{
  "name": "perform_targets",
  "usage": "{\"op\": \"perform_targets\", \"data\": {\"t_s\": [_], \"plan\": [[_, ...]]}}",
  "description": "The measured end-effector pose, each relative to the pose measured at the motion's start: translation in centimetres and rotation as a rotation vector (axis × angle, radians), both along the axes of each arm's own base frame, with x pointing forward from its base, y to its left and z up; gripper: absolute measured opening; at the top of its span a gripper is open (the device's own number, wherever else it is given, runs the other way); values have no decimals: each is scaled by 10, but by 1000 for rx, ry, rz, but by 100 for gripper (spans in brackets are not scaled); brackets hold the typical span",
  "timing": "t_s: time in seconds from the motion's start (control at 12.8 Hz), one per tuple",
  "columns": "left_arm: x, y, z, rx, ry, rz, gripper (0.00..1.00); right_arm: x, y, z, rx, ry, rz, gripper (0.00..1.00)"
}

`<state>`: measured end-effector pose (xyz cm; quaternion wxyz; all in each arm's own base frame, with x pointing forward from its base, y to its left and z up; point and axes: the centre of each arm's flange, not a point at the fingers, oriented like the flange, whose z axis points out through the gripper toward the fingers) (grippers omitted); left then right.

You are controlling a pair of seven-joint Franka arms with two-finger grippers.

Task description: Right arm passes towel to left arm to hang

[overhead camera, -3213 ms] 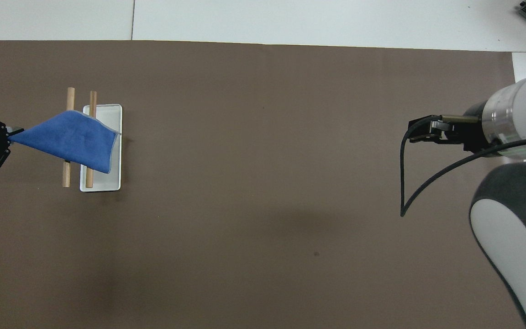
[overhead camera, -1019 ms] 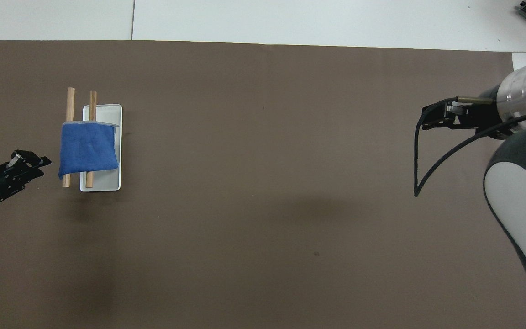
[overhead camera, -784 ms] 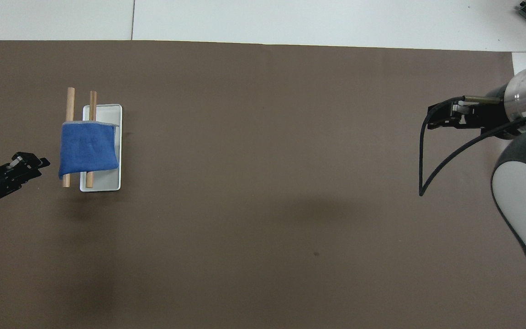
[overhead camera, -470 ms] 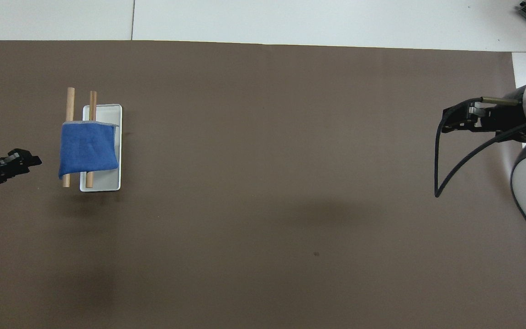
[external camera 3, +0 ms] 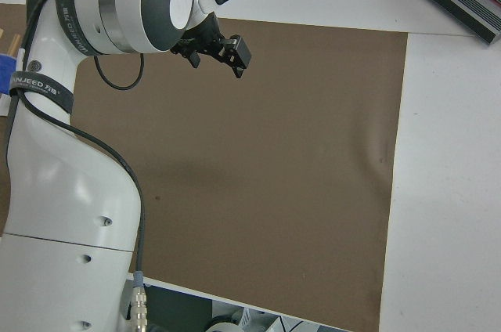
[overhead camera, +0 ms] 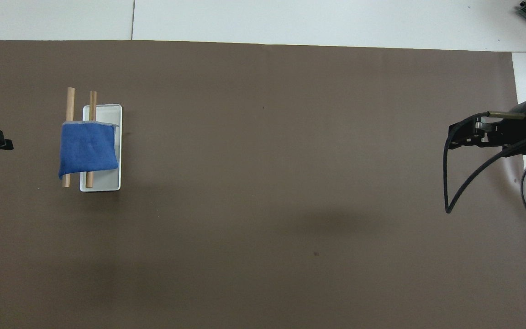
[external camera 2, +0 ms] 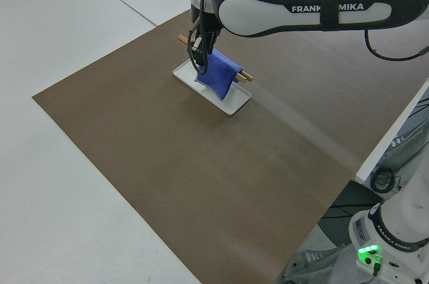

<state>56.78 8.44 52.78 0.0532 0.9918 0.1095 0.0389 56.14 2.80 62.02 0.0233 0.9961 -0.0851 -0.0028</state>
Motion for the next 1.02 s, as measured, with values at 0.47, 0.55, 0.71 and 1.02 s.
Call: {"op": "perform_targets", "data": {"t_s": [0.47, 0.55, 0.71, 1.02], "plan": [[-3, -99, 64, 58, 62, -208, 41, 0, -11, 0, 9, 4, 37, 100], [-5, -113, 67, 66, 71, -236, 41, 0, -12, 0, 9, 4, 38, 100], [-10, -141, 69, 82, 96, -288, 41, 0, -10, 0, 10, 4, 41, 100], [-18, -149, 94, 99, 128, -308, 41, 0, -8, 0, 13, 0, 45, 100]]}}
